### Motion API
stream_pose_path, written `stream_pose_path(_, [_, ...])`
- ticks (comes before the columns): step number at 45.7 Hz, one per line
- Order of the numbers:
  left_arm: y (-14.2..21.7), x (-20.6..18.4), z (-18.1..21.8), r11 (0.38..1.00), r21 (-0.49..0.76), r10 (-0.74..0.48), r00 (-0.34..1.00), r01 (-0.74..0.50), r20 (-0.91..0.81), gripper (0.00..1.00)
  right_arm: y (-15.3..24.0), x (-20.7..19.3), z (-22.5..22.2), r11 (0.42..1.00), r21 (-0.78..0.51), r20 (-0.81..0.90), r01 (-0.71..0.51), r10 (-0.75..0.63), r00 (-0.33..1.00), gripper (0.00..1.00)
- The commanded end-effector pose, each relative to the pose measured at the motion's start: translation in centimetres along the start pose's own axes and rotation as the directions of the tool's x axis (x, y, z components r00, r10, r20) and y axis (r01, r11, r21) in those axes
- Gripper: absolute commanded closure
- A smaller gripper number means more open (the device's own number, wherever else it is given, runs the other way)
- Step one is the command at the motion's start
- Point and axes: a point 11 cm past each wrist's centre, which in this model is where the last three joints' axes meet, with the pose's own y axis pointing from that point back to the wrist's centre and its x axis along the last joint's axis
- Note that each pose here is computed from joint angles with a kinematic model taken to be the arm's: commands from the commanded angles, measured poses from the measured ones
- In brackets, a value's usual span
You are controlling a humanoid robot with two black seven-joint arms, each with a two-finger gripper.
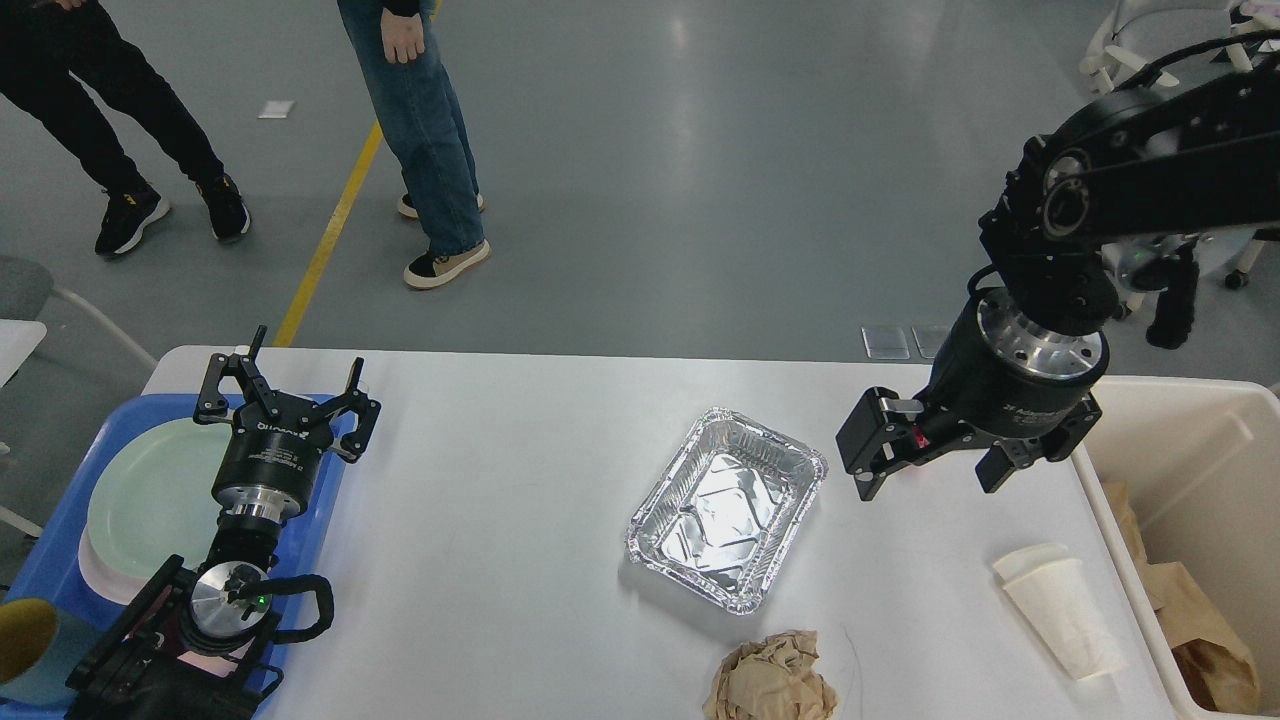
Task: Tidy desktop
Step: 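Move the right gripper down to the crumpled tan paper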
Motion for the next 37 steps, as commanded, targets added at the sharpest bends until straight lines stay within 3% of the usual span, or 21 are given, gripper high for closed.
stream_pose_path(1, [0.0,0.0,0.0,1.0,0.001,0.0,1.0,0.0,0.0,0.04,-2.5,-0.1,0.0,1.0,0.022,0.02,0.018,-0.018,1.0,0.02])
stream_pose_path(15, [0.0,0.0,0.0,1.0,0.001,0.0,1.0,0.0,0.0,0.04,-12.6,-3.7,-1.6,0.989,-0.009,0.05,0.15,-0.15,0.987,0.02])
stream_pose_path(23, [0.0,0.0,0.0,1.0,0.001,0.0,1.0,0.0,0.0,0.04,-17.0,-4.1,-1.0,0.99,-0.005,0.146,0.138,-0.136,0.98,0.02])
stream_pose_path(37, [0.0,0.0,0.0,1.0,0.001,0.0,1.0,0.0,0.0,0.04,-18.8,-4.4,-3.9,0.989,0.065,0.17,0.133,-0.142,0.975,0.02])
